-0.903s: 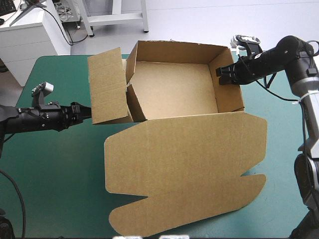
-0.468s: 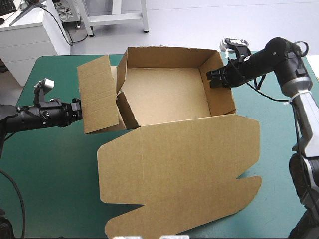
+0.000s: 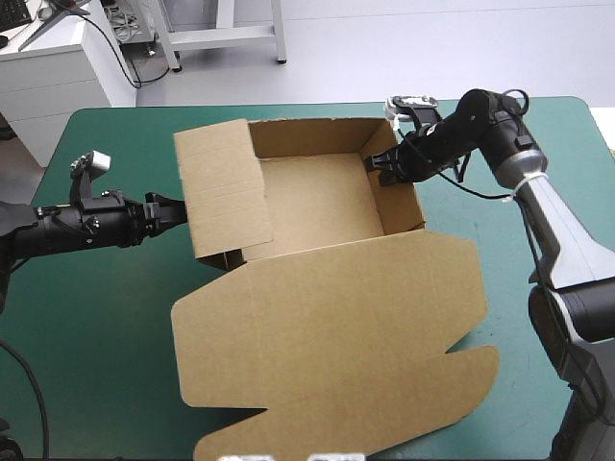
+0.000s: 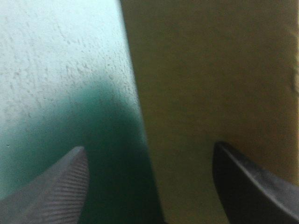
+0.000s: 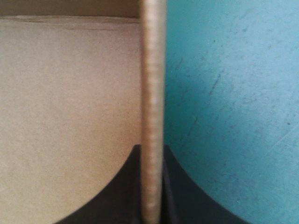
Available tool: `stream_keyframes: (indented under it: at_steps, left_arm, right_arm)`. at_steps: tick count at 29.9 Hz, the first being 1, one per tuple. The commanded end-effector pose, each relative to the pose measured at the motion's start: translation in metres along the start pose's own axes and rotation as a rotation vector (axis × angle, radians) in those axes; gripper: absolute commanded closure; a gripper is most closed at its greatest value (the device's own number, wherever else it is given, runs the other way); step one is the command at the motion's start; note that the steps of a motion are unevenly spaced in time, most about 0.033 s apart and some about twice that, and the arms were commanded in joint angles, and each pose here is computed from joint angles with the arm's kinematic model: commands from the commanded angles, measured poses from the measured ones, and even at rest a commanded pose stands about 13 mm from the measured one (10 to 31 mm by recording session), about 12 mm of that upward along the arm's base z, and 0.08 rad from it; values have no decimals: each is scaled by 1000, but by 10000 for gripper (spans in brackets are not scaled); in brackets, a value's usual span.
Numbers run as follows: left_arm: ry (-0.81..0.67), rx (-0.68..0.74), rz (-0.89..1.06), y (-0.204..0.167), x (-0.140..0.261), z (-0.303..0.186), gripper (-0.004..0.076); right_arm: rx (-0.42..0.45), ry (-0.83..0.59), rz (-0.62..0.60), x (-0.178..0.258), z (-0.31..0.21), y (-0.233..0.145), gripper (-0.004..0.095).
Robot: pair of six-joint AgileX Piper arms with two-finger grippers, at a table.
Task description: Fold the box
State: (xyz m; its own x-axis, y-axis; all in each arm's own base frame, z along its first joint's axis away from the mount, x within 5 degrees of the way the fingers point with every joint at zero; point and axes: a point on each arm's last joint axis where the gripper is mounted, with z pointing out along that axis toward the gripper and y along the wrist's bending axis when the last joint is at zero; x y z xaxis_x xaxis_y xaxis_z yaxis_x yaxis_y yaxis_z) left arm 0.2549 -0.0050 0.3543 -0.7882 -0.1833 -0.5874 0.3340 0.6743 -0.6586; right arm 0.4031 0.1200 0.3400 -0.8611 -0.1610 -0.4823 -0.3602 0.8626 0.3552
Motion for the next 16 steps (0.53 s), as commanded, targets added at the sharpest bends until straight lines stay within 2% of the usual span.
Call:
stream_keyframes:
  at_steps: [1,16]
  left_arm:
    - [16,129,45,-30,1,-5,195]
    - [63,171,75,-42,6,6,195]
  right_arm:
    - [-49,-101,-8,-8,-16,23,919]
    - [-56,-119,6,-12,5,31,919]
